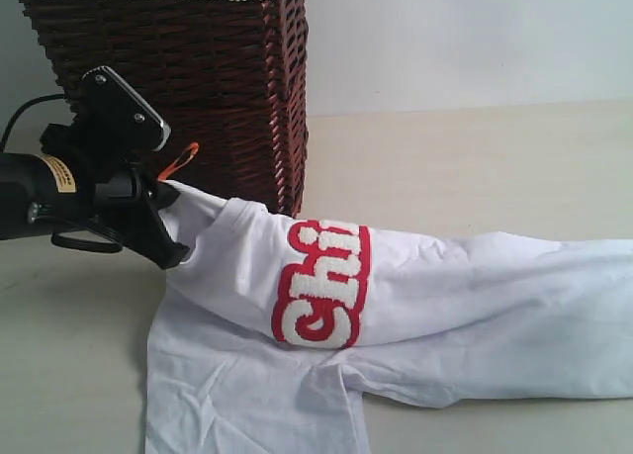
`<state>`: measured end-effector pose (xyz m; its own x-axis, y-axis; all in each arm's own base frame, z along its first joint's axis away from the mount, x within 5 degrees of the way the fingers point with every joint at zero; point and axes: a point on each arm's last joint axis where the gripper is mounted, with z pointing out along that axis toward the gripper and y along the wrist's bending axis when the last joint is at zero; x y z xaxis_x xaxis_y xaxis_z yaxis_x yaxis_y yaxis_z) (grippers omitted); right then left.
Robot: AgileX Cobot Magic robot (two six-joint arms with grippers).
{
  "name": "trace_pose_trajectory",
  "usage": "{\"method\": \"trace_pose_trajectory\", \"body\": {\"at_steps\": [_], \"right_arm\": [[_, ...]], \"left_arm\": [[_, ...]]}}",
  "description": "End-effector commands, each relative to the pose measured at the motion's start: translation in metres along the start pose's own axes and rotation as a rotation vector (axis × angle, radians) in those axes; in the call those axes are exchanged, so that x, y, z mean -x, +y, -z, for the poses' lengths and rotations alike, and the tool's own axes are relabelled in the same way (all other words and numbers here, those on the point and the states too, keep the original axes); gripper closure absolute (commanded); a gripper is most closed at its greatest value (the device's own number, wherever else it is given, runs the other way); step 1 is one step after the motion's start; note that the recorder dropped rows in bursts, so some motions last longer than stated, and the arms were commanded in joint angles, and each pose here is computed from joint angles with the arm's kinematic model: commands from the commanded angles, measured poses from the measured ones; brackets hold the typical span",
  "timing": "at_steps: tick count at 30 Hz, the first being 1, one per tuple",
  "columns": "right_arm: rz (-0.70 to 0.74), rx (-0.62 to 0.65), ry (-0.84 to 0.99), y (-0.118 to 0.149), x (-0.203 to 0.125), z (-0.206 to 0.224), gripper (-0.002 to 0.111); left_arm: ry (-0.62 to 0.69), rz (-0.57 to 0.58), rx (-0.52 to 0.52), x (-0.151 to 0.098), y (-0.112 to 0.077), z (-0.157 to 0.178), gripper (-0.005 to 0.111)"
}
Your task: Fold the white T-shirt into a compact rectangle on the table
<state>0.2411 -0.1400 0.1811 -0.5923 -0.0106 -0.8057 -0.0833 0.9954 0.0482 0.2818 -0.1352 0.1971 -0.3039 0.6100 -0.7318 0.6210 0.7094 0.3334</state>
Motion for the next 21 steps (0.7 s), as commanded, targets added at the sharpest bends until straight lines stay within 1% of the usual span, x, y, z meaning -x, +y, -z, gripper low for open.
{"method": "trace_pose_trajectory", "body": {"at_steps": [1, 3, 5, 7, 9, 11, 12, 14, 16, 17, 19, 20, 21], "right_arm": [[-0.006, 0.008, -0.039, -0.003, 0.007, -0.001, 0.050], [0.008, 0.038, -0.064, -0.001, 0.012, 0.000, 0.050], [0.056, 0.108, -0.092, 0.003, 0.019, 0.001, 0.050], [0.147, 0.200, -0.098, 0.009, 0.026, 0.004, 0.050], [0.271, 0.299, -0.076, 0.018, 0.031, 0.010, 0.050], [0.361, 0.376, -0.044, 0.025, 0.031, 0.017, 0.050], [0.405, 0.407, -0.017, 0.028, 0.031, 0.022, 0.050], [0.492, 0.463, 0.051, 0.035, 0.026, 0.032, 0.050], [0.563, 0.515, 0.136, 0.040, 0.021, 0.042, 0.050], [0.583, 0.535, 0.168, 0.042, 0.019, 0.046, 0.050], [0.626, 0.570, 0.243, 0.045, 0.014, 0.054, 0.050], [0.635, 0.575, 0.268, 0.046, 0.012, 0.057, 0.050], [0.632, 0.578, 0.297, 0.046, 0.011, 0.059, 0.051]], "left_arm": [[-0.038, -0.043, 0.018, 0.003, 0.002, 0.000, 0.095], [-0.043, -0.078, 0.021, 0.004, 0.003, 0.002, 0.085], [-0.051, -0.085, 0.026, 0.006, 0.004, 0.004, 0.074], [-0.060, -0.085, 0.030, 0.008, 0.005, 0.007, 0.062], [-0.060, -0.083, 0.035, 0.009, 0.007, 0.011, 0.049], [-0.048, -0.076, 0.043, 0.010, 0.011, 0.018, 0.043], [-0.050, -0.071, 0.053, 0.010, 0.014, 0.022, 0.042], [-0.068, -0.059, 0.085, 0.013, 0.023, 0.033, 0.044], [-0.101, -0.023, 0.125, 0.018, 0.033, 0.050, 0.051], [-0.116, -0.009, 0.136, 0.021, 0.035, 0.057, 0.057], [-0.133, 0.022, 0.152, 0.025, 0.038, 0.075, 0.077], [-0.128, 0.026, 0.152, 0.026, 0.038, 0.081, 0.084], [-0.112, 0.041, 0.142, 0.025, 0.036, 0.086, 0.096]]}}
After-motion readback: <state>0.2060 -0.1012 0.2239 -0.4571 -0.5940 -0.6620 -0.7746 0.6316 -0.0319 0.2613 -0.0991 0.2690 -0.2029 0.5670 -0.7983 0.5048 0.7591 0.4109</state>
